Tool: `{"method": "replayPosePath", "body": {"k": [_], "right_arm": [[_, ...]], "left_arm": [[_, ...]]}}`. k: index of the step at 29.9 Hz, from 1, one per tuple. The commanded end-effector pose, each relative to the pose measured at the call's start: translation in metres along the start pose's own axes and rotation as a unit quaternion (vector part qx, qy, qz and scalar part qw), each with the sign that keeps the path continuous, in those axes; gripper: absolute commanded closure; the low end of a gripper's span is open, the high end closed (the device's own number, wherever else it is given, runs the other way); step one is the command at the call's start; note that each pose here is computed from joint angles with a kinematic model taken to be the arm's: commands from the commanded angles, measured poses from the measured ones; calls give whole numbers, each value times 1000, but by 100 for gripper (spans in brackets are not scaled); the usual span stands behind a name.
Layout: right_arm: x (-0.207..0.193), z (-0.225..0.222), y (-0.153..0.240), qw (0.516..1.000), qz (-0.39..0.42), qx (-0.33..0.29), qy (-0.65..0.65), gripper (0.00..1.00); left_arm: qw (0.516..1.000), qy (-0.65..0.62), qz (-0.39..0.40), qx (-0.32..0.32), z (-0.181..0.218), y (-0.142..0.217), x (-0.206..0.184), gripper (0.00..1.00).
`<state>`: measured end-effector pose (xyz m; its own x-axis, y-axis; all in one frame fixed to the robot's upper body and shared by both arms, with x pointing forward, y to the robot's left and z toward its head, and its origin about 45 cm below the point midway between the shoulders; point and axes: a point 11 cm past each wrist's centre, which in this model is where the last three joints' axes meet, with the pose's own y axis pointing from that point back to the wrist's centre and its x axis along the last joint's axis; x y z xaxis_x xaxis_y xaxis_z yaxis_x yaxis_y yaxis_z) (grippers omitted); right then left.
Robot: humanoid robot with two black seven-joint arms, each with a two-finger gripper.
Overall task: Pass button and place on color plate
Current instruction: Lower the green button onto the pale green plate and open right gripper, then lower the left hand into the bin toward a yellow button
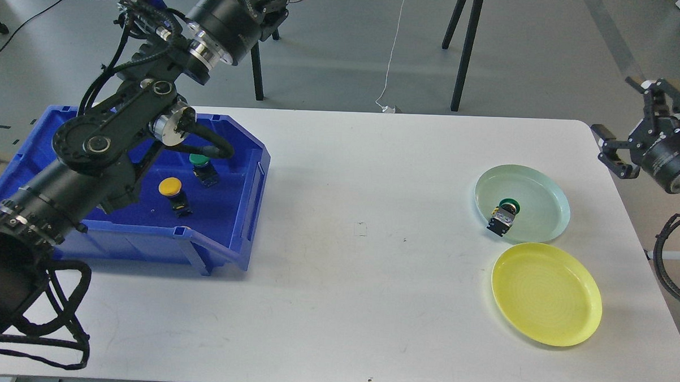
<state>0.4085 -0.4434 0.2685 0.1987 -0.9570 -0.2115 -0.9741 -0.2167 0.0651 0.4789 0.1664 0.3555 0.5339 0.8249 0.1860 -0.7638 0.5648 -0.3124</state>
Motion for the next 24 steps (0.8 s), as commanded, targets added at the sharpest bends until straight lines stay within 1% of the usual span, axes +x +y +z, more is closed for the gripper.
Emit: {"method": "replayPosePath", "body": {"k": [1,6,9,12,16,21,24], "right_arm": [[12,-29,-2,997,12,56,-54,6],[21,-61,-9,984,12,116,-137,5],[27,-68,-7,976,13,141,-167,5],[35,-66,-4,967,24,154,-201,5],[50,-48,2,961,54,151,-227,4],[55,-36,7,960,66,144,-232,4],[55,-36,7,960,66,144,-233,4]], "left_arm": [[998,-52,-22,14,5,6,2,1],[976,-207,-52,36,18,25,21,1],[954,-286,-65,62,17,45,40,1],[920,-363,-108,98,13,68,49,3],[859,-446,-191,165,-6,116,52,4],[745,-552,-285,241,-33,175,74,4],[707,-568,-321,272,-47,201,80,7]]}}
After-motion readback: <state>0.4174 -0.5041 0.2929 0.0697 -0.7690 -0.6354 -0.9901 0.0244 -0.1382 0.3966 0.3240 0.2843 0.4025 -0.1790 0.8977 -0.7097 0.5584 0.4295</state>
